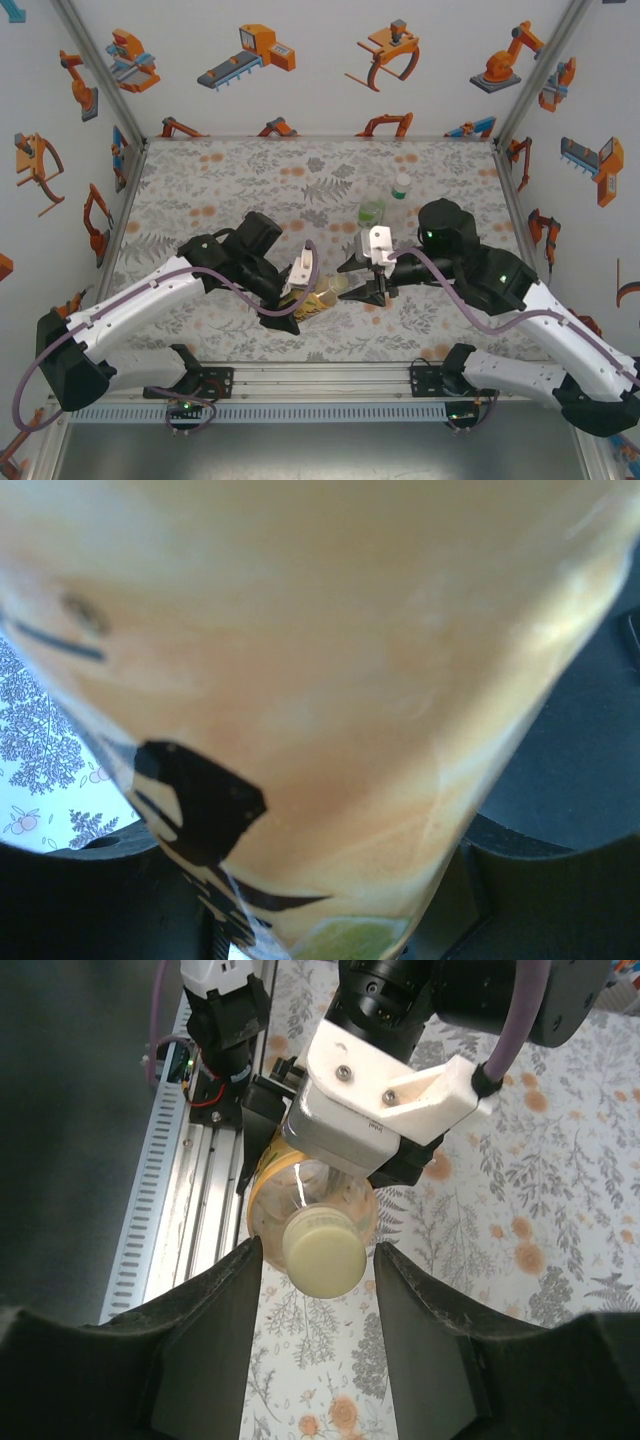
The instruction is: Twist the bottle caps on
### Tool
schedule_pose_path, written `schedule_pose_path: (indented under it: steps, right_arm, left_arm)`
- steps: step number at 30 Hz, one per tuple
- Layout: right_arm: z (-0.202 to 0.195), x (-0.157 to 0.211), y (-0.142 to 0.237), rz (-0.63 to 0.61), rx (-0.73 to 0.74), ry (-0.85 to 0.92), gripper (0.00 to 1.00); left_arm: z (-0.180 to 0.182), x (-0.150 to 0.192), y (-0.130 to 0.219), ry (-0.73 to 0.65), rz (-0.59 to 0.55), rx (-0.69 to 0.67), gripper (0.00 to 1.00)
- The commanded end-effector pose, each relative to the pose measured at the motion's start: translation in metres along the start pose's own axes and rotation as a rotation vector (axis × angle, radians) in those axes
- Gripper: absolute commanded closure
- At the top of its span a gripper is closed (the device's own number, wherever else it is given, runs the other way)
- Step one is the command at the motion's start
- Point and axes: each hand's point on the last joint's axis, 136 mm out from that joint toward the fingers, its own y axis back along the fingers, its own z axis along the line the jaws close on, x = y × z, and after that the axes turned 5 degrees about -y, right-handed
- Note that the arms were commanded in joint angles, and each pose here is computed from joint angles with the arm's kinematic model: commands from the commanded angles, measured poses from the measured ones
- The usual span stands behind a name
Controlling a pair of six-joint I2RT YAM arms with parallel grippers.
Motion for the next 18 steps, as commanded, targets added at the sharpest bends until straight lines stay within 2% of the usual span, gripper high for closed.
schedule_pose_path:
  steps: [1, 6, 12, 16, 18]
  right_arm:
    - [0.008, -0.006, 0.001, -0.019, -0.04, 0.022, 0.55]
    - [0.008, -0.006, 0.002, -0.022, -0.038, 0.023, 0.61]
    - [0.004, -0.005, 0.0, -0.016, -0.027, -0.021, 0.73]
    - [-0.009, 0.0, -0.003, -0.001, 0.041, -0.099, 0.77]
    - [-0.02, 0.005, -0.005, 0.003, 0.104, -0.171, 0.81]
  left_arm:
    - [-0.007, -0.01, 0.003, -0.033, -0.028, 0.034, 1.0]
    - [-0.007, -0.01, 0.003, -0.035, -0.028, 0.034, 1.0]
    - [-0.003, -0.009, 0.002, -0.034, -0.017, 0.02, 1.0]
    - [0.009, -0.007, 0.005, -0.047, 0.006, -0.06, 1.0]
    - [0.021, -0.007, 0.008, -0.065, 0.008, -0.149, 1.0]
